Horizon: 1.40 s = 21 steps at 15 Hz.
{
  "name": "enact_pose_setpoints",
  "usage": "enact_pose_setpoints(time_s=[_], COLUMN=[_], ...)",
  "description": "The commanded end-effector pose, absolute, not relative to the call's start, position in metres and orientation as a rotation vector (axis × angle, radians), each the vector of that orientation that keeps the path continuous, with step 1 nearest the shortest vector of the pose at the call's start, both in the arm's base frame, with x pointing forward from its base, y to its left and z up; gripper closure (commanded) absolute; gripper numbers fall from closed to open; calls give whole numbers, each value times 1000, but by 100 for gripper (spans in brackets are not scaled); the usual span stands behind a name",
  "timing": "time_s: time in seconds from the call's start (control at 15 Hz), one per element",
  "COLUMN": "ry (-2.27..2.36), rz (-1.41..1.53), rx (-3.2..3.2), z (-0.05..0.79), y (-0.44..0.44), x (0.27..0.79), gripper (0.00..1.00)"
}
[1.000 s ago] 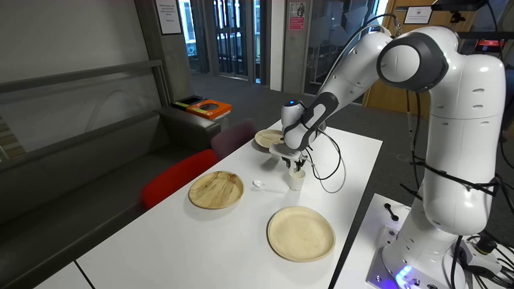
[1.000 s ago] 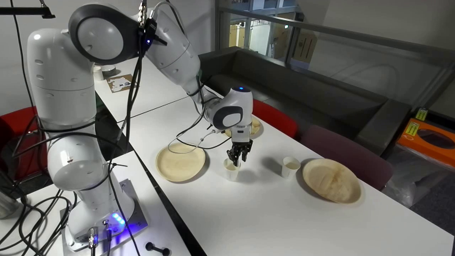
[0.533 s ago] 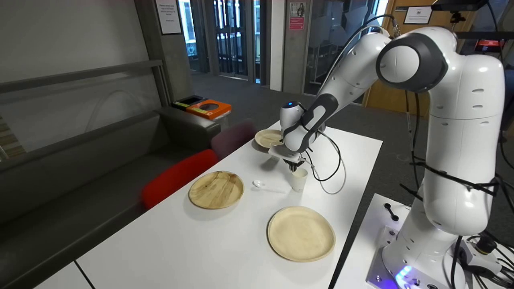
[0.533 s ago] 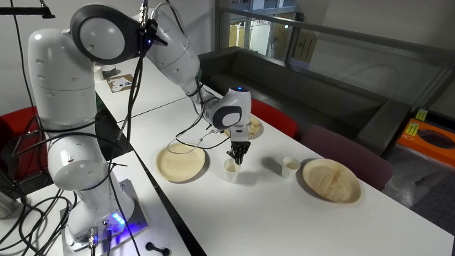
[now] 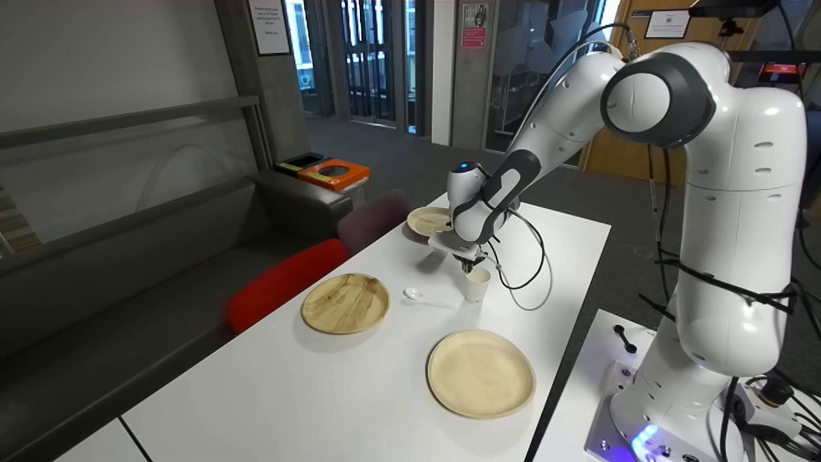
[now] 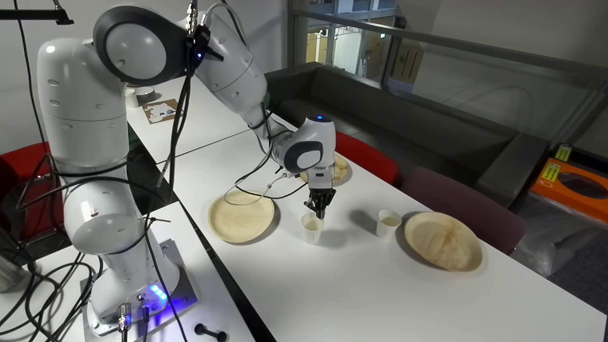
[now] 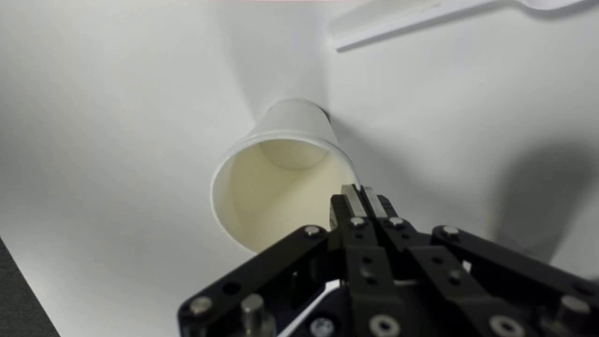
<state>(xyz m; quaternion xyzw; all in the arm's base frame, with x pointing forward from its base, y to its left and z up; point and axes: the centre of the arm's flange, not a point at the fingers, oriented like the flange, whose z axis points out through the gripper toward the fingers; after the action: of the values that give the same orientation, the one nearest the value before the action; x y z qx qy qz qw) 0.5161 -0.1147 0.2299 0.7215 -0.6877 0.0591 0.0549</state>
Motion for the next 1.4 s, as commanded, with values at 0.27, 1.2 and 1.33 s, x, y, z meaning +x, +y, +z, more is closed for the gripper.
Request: enact_pose_setpoints(time_s=[0.27,1.2,1.33], ry=[-2482,-1949,-1857], rz=[637,-475,-657], rx=[2014,2572,2591], z=[249,243,241], y=[-124,-108,-119], x=[513,509,510], gripper=[99,99,99])
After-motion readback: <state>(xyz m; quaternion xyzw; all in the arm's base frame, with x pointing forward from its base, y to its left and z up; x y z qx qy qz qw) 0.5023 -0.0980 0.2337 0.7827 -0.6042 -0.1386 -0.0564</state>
